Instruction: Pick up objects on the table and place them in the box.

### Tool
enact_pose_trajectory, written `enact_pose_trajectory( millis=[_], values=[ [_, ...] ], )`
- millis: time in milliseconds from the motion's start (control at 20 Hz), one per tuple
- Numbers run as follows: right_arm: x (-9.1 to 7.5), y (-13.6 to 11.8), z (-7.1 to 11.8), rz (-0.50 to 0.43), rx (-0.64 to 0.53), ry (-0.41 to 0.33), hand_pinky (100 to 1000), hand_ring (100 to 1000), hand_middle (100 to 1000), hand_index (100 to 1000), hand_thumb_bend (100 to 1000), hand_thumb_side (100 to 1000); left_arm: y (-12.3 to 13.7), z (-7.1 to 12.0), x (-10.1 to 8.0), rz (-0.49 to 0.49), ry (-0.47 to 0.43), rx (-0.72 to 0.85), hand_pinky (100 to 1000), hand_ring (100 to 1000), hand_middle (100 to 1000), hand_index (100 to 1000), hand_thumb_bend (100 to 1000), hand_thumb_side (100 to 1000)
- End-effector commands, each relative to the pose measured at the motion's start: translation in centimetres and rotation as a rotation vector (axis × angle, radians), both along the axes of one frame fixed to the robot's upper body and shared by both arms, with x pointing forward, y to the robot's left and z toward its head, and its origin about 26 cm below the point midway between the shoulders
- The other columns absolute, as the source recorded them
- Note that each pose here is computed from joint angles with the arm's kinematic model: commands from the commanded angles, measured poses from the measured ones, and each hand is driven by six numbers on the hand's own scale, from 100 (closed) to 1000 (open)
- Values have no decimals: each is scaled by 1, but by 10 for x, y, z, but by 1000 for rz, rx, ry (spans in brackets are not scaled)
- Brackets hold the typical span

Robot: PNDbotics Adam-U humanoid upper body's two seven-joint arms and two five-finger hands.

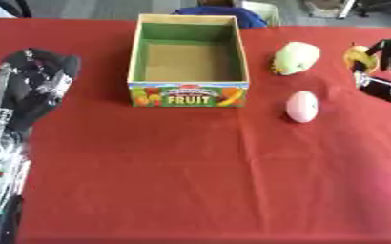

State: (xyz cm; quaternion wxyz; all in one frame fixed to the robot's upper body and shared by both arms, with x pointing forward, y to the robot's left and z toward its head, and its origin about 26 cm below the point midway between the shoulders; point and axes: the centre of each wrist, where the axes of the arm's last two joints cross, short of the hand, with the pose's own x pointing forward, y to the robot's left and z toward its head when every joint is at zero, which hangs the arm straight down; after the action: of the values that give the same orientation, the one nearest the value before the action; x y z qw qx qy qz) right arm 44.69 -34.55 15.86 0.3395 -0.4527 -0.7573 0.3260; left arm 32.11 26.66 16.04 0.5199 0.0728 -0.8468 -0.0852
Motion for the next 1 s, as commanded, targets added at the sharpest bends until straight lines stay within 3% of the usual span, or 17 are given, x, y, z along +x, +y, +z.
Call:
enact_pose_trajectory(
  millis=[50, 250, 450, 700, 1000],
  values=[
    [3, 5, 45, 53, -24, -85, 597, 682, 227, 373, 100, 100, -1, 6, -1, -14, -22, 4, 593, 520, 515, 561, 501, 358],
    [9, 31, 71, 150, -45, -124, 601, 675, 232, 377, 100, 100, -2, 6, -1, -19, -20, 3, 593, 520, 515, 561, 500, 358],
    [17, 60, 84, 233, -83, -138, 603, 670, 237, 381, 100, 100, -4, 6, 0, -27, -21, 0, 593, 520, 515, 561, 501, 358],
    [28, 90, 86, 307, -143, -122, 613, 682, 248, 390, 100, 100, -8, 9, 1, -47, -28, -5, 593, 520, 515, 561, 500, 355],
    [39, 114, 74, 344, -189, -63, 632, 719, 278, 416, 100, 100, -15, 17, 3, -84, -51, -3, 592, 520, 515, 561, 498, 353]
  ],
)
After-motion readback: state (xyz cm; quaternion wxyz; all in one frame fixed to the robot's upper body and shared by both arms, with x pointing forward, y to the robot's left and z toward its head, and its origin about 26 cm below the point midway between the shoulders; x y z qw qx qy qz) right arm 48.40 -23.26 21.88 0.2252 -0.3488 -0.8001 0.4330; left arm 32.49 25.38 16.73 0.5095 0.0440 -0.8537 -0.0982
